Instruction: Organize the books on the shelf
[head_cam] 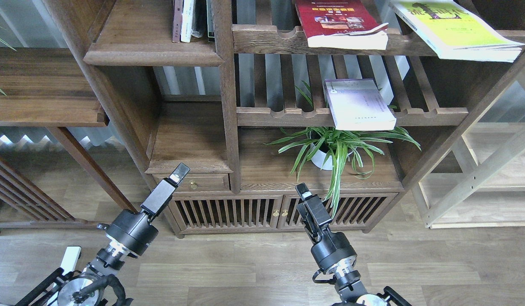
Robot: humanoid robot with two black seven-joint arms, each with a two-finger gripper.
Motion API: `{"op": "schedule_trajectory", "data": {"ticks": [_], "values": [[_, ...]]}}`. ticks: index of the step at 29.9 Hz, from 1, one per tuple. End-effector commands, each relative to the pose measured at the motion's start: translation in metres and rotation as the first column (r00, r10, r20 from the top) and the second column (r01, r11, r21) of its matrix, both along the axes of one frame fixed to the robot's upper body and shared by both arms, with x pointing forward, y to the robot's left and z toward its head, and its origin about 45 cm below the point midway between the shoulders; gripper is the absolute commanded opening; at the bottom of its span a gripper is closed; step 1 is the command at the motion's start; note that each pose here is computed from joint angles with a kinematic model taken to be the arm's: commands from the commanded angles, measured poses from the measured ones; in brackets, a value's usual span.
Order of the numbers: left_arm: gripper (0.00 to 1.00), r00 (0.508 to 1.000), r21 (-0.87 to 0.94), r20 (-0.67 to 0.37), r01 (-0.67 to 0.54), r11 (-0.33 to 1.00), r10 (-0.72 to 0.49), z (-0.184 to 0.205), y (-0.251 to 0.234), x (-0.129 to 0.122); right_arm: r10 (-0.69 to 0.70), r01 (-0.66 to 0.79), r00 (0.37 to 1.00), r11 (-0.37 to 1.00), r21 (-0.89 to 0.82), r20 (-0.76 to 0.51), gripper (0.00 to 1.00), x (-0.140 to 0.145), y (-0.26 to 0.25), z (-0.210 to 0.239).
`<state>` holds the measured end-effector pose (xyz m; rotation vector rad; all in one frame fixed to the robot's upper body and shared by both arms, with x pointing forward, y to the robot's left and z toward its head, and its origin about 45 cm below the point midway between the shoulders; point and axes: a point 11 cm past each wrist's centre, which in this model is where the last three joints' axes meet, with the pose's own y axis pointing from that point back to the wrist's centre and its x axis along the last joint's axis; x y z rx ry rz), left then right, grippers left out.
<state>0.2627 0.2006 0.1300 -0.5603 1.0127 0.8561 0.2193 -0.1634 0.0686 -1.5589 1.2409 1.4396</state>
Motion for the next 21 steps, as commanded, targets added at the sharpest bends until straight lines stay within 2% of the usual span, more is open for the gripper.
{"op": "schedule_trajectory", "data": {"ticks": [1,21], "values": [[0.99,1.0,0.003,0.001,-0.002,1.0,0.002,-0.0001,0.0009,0.0014,-0.012,0.012,1.0,1.0,-0.002,0.0,1.0,0.0015,-0.0034,-0.0002],[1.0,1.0,-0.017,-0.014,-0.005,1.0,0.005,-0.0039,-0.0052,-0.0009,-0.018,0.018,1.0,1.0,-0.008,-0.01,1.0,-0.0008,-0.006,-0.0049]]}}
